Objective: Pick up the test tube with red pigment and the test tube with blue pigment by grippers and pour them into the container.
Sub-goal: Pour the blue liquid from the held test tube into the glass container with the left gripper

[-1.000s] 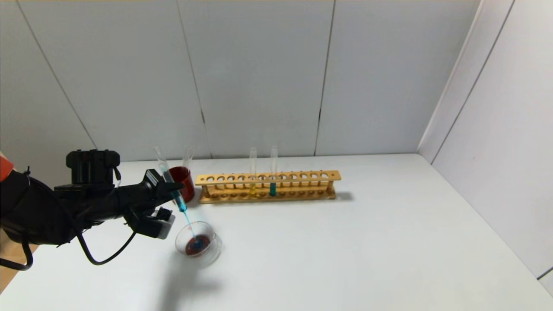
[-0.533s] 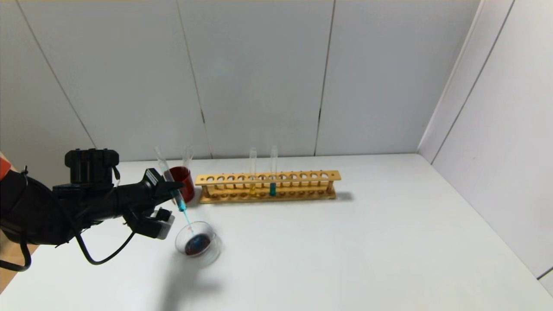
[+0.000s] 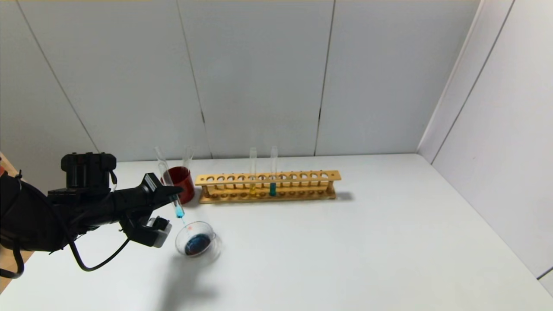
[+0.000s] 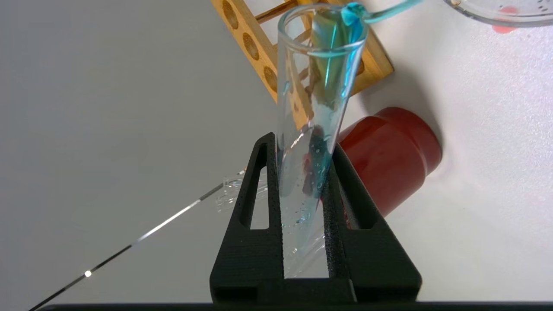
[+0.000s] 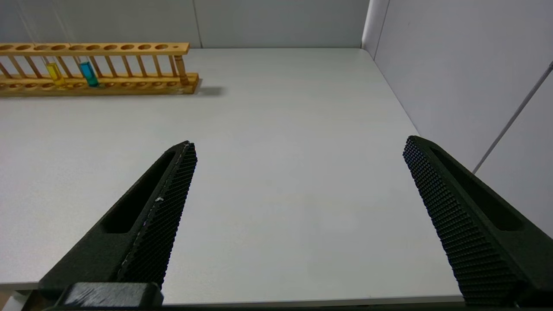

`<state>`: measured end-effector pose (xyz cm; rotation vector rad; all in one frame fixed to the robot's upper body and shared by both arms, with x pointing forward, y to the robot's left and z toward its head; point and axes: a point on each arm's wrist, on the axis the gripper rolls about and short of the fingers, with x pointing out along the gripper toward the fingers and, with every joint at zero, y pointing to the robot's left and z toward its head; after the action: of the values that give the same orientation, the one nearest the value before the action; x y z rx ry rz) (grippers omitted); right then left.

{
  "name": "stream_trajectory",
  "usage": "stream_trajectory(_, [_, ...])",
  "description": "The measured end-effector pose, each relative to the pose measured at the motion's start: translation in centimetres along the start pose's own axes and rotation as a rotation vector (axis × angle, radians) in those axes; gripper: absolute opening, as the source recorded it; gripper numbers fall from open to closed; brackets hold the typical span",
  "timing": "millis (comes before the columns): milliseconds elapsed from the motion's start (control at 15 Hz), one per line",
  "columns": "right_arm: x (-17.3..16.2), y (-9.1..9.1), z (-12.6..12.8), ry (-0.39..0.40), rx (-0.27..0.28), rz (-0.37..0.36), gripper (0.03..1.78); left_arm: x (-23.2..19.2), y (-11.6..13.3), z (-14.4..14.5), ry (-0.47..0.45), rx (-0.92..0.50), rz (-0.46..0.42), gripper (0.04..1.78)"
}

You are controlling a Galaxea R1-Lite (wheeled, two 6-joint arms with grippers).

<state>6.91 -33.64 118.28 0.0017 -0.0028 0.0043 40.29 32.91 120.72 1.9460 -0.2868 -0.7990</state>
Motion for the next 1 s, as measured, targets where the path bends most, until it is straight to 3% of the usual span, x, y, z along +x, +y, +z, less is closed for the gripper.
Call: stream_trajectory(1000, [0.0, 0.0, 0.0, 0.0, 0.0, 0.0, 1.75, 0.0, 0.95, 0.3, 0.016, 0.147, 0.01, 0.31])
